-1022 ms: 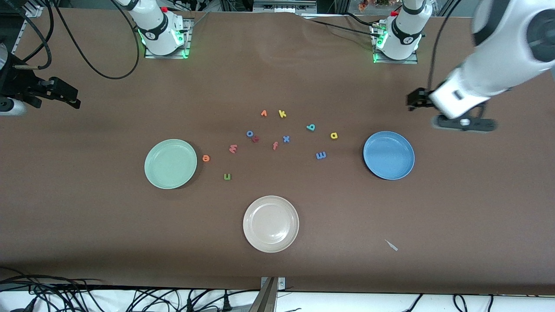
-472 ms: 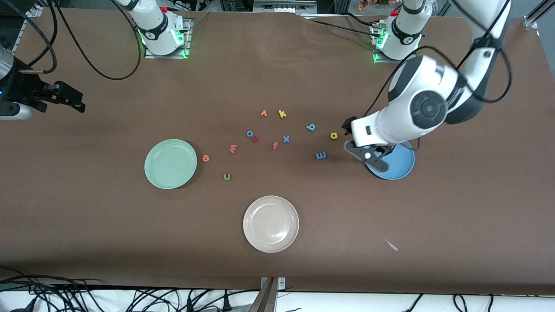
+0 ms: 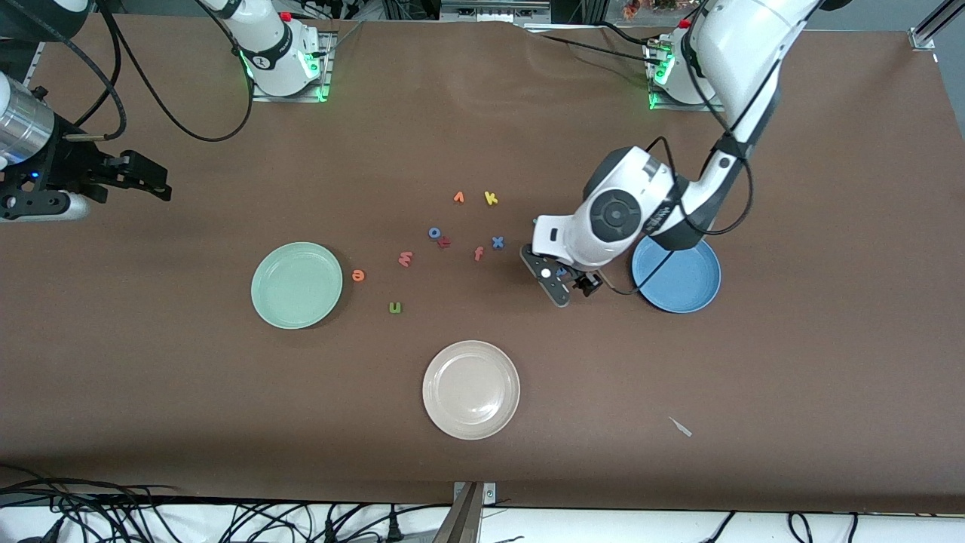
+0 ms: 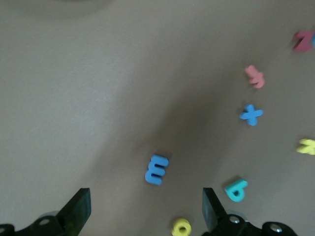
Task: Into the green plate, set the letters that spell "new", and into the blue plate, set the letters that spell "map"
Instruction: 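Reach the left gripper down to the blue foam letter m, then carry the m into the blue plate while the right gripper reaches letters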
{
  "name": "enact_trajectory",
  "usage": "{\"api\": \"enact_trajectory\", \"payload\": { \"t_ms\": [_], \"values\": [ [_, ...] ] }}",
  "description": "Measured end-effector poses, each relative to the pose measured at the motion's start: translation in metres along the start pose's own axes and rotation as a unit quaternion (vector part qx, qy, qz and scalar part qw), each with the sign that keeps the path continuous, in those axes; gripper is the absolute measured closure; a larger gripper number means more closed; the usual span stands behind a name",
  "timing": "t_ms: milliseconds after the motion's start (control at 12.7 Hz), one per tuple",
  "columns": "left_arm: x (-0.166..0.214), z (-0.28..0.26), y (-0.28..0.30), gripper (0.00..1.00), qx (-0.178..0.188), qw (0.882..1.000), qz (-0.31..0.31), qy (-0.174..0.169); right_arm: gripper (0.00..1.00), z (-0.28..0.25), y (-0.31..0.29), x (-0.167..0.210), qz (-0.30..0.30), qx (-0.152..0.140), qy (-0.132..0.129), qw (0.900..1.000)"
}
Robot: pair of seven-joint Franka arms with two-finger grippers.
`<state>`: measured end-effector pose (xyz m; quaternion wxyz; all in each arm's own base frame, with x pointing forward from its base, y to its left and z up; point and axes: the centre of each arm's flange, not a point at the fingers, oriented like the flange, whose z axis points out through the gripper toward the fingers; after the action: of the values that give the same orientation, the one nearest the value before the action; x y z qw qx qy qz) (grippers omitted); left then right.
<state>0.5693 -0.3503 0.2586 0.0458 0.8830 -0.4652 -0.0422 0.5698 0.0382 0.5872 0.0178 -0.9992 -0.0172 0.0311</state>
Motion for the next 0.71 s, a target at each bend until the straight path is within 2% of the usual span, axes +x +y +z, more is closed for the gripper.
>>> {"api": "enact_trajectory", "payload": {
  "t_ms": [157,393,629,708],
  "values": [
    [-0.007,0.03,0.005,0.0,0.005,1.0,0.013,0.002,0.0,0.0,0.001,0.0,0.002,0.011,-0.002,1.0],
    [-0.018,0.068,0.013,0.0,0.017,0.999,0.036,0.019,0.0,0.004,-0.003,0.003,-0.005,0.011,-0.003,1.0],
    [-0.023,0.087,0.018,0.01,0.021,0.998,0.047,0.026,0.0,0.03,-0.011,0.015,-0.011,0.007,-0.022,1.0],
    [-0.024,0.091,0.018,0.07,0.023,0.998,0.051,0.026,0.0,0.043,-0.01,0.021,-0.011,0.004,-0.029,1.0]
  ]
}}
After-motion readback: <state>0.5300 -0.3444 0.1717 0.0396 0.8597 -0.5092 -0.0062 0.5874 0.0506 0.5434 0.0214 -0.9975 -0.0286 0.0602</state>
